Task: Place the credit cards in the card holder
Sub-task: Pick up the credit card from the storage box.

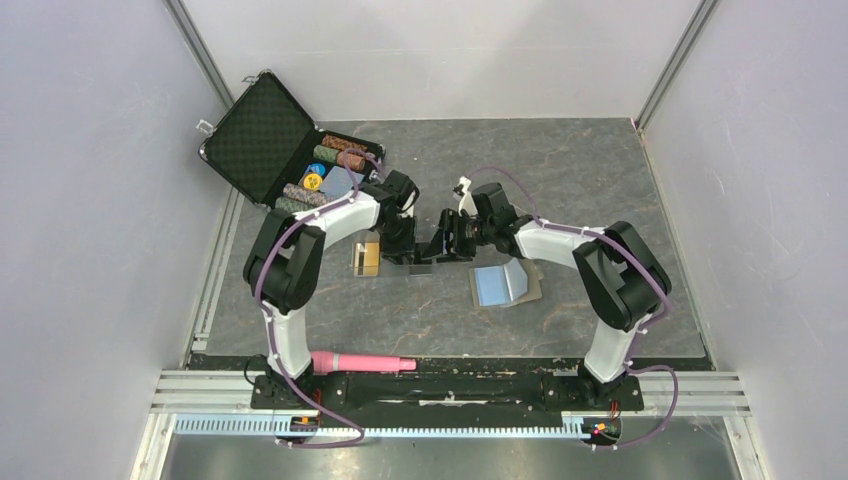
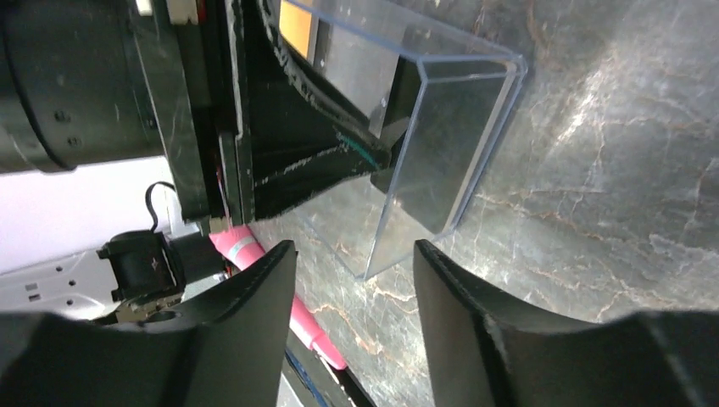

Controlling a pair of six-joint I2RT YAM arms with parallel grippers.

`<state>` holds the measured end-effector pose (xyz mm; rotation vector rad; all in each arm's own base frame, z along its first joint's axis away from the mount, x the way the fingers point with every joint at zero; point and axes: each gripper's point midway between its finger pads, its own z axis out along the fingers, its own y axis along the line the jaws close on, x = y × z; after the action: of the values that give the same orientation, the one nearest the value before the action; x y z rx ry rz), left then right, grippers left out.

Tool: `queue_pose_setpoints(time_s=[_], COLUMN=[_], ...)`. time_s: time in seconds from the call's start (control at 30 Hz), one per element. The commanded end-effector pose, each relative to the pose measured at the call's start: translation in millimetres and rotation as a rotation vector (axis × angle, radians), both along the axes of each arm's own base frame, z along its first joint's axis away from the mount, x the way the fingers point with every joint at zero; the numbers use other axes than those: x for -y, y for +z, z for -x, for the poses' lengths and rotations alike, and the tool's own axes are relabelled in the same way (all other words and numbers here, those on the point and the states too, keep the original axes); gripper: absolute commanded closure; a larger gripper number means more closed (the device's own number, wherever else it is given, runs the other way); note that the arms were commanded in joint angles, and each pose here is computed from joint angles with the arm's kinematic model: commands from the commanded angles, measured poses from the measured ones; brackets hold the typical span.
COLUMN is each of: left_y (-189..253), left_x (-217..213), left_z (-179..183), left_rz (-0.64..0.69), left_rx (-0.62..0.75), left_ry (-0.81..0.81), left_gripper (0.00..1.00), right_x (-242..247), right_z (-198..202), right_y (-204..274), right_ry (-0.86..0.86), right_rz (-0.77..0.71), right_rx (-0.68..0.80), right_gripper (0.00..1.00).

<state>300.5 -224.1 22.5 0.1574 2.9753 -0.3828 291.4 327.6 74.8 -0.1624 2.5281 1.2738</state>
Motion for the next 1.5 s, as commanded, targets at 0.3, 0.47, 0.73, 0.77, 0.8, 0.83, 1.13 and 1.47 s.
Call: queue_pose_setpoints(time_s=[0.3, 0.47, 0.73, 0.77, 0.8, 0.83, 1.13, 1.47], left_y=[12, 15, 15, 15, 16, 17, 29, 45], left_x=[22, 21, 19, 19, 19, 20, 29, 47], left_z=[-12, -10, -2, -2, -2, -2, -2, -7], left_rz=[0.101, 0.041, -0.077, -0.086, -0.089, -0.091, -0.160, -0.093], left_rx=[0.039, 0.043, 0.048, 0.048, 0.050, 0.053, 0.098, 0.133], left_ry=[-0.004, -0.055, -0.146, -0.150, -0.154, -0.155, -0.244, -0.228], left_gripper=[0.98, 0.96, 0.76, 0.76, 0.76, 0.76, 0.76, 0.74], right_x=[6, 5, 6, 6, 6, 6, 7, 8], right_z=[1, 4, 8, 9, 9, 9, 11, 12], right_y=[-20, -19, -16, -16, -16, -16, -15, -14], right_ry=[0.039, 0.043, 0.048, 0.049, 0.048, 0.049, 0.046, 0.046], right_rz=[0.070, 0.062, 0.053, 0.053, 0.052, 0.052, 0.047, 0.045], right_rx=[0.006, -0.002, 0.001, -0.001, -0.001, 0.000, -0.002, -0.002], right_gripper=[0.85, 0.89, 0.90, 0.90, 0.90, 0.90, 0.93, 0.94])
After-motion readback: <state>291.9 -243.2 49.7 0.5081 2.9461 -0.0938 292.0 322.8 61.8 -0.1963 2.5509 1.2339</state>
